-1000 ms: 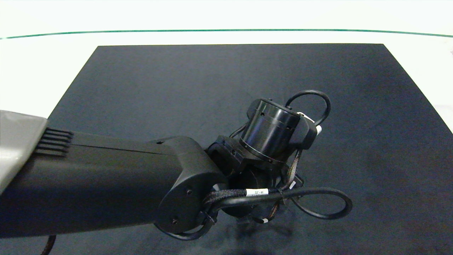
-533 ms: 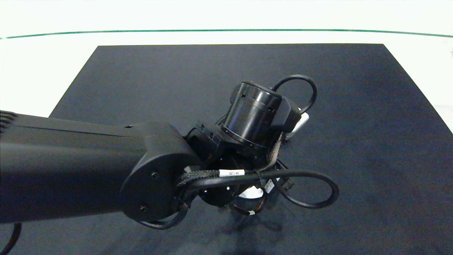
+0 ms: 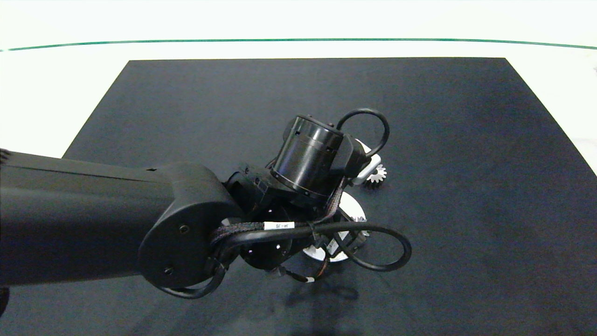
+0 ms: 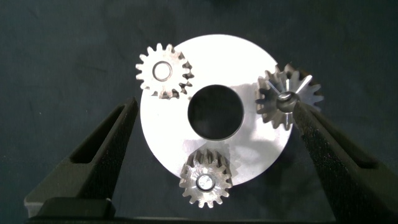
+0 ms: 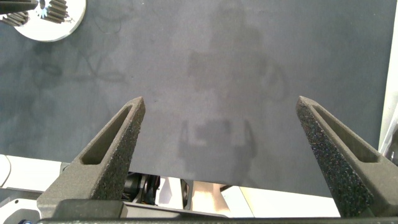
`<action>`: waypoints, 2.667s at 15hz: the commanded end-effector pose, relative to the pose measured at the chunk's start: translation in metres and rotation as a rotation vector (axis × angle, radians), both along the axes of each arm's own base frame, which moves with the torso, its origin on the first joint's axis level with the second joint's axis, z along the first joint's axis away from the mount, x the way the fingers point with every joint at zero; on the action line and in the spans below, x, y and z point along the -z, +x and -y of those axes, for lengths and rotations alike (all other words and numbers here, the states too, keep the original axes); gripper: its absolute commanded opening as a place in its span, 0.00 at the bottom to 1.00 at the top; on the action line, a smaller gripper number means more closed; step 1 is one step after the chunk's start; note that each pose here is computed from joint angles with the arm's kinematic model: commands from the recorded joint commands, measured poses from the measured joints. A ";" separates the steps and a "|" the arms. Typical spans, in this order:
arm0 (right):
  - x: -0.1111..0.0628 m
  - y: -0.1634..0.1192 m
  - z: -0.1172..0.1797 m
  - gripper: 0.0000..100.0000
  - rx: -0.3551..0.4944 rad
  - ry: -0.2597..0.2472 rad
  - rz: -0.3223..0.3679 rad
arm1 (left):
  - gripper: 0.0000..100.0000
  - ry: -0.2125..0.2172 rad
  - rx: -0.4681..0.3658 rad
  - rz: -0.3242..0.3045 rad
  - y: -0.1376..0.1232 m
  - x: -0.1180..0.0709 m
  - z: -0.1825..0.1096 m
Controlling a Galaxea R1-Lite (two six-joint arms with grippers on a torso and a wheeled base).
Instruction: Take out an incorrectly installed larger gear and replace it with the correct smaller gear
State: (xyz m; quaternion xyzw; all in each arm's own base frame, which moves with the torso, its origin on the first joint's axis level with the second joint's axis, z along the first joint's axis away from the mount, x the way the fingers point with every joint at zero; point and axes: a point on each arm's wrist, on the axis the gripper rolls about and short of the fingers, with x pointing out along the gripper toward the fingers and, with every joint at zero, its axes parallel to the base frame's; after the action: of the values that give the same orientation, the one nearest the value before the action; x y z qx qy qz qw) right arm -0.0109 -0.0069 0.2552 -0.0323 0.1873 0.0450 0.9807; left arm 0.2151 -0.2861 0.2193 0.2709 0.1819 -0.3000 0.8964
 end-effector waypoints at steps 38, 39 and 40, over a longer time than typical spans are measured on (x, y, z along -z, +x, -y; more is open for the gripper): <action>0.004 -0.019 0.001 1.00 0.146 0.005 0.058 | 1.00 -0.194 -0.200 0.157 -0.031 -0.086 -0.111; 0.007 -0.029 0.001 1.00 0.194 -0.002 0.074 | 1.00 -0.212 -0.275 0.176 -0.046 -0.094 -0.145; 0.010 -0.037 0.000 1.00 0.218 -0.002 0.081 | 1.00 -0.219 -0.330 0.191 -0.055 -0.096 -0.168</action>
State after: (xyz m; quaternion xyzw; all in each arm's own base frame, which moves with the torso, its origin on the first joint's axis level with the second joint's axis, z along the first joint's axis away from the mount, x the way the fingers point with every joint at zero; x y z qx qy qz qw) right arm -0.0357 -0.0078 0.2483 -0.0185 0.1654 -0.0433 0.9851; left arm 0.1893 -0.1753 0.2966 0.1957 0.1261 -0.1975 0.9523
